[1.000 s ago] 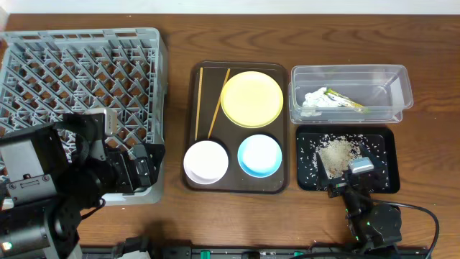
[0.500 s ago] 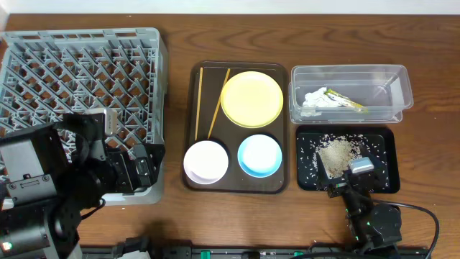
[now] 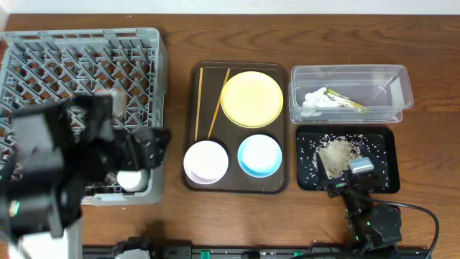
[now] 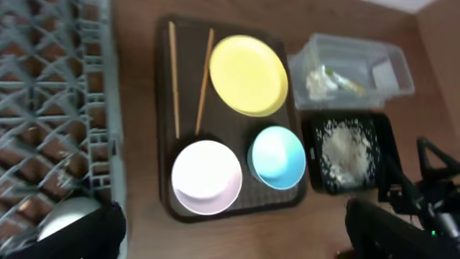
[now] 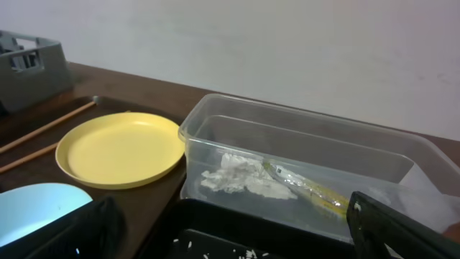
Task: Sort waste into correct bins and load items into the dishwasher
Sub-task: 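Reach the left gripper to the wooden chopsticks on the tray and grasp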
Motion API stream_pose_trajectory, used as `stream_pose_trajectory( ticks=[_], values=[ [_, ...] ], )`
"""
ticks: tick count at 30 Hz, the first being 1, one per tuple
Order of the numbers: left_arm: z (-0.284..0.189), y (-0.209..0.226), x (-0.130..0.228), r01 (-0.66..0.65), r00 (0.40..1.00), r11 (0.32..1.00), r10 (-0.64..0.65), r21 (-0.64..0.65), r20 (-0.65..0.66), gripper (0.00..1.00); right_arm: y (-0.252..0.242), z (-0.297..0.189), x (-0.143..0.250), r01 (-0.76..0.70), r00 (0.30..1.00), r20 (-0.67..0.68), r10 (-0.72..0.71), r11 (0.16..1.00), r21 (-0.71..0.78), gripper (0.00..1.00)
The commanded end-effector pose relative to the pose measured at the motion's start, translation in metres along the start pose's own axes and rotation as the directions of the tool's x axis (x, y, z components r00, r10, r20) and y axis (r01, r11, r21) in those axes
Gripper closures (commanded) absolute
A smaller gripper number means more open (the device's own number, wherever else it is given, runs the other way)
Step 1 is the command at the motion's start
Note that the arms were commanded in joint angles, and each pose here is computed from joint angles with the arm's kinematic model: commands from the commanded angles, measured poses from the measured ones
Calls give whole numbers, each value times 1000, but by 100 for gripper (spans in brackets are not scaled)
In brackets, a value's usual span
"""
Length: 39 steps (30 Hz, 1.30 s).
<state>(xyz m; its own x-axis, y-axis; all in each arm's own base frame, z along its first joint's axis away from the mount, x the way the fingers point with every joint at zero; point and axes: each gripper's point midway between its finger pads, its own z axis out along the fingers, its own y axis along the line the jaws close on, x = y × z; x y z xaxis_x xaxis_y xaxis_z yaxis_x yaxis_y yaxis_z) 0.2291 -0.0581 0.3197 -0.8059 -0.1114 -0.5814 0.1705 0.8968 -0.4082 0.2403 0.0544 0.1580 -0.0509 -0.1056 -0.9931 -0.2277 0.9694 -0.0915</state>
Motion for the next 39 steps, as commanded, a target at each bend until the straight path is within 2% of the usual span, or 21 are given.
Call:
stream_pose_trajectory(
  ticks=[1,3,5,9,13,15,18,21,24,27,29,39],
  values=[
    [42,13,0,4,992,998,-13,-69,-128,2,-1,0,1,10,1000,0,-10,1000,3,1],
    [64,30,-1,-34,983,976,-5,-213,-182,2,-1,0,1,10,1000,0,-10,1000,3,1],
    [83,36,-1,-102,973,955,37,-279,-228,2,-1,0,1,10,1000,0,-10,1000,3,1],
    [133,29,-9,-177,954,951,101,-255,-283,2,-1,0,1,10,1000,0,-10,1000,3,1],
    [182,44,-20,-196,949,935,106,-294,-295,16,-1,0,1,10,1000,0,-10,1000,3,1],
    [208,60,-22,-188,948,921,80,-341,-306,17,-1,0,1,10,1000,0,-10,1000,3,1],
    [245,72,-19,-189,941,920,69,-342,-332,18,-1,0,1,10,1000,0,-10,1000,3,1],
    [283,83,-10,-187,930,925,59,-329,-363,28,-1,0,1,10,1000,0,-10,1000,3,1],
    [306,87,0,-177,920,936,48,-304,-388,31,-1,0,1,10,1000,0,-10,1000,3,1],
    [325,96,11,-176,910,935,36,-306,-413,42,-1,0,1,10,1000,0,-10,1000,3,1],
    [335,102,18,-177,902,935,28,-309,-431,43,-1,0,1,10,1000,0,-10,1000,3,1],
    [363,115,49,-166,865,940,-6,-297,-502,62,-1,0,1,10,1000,0,-10,1000,3,1]
  ],
)
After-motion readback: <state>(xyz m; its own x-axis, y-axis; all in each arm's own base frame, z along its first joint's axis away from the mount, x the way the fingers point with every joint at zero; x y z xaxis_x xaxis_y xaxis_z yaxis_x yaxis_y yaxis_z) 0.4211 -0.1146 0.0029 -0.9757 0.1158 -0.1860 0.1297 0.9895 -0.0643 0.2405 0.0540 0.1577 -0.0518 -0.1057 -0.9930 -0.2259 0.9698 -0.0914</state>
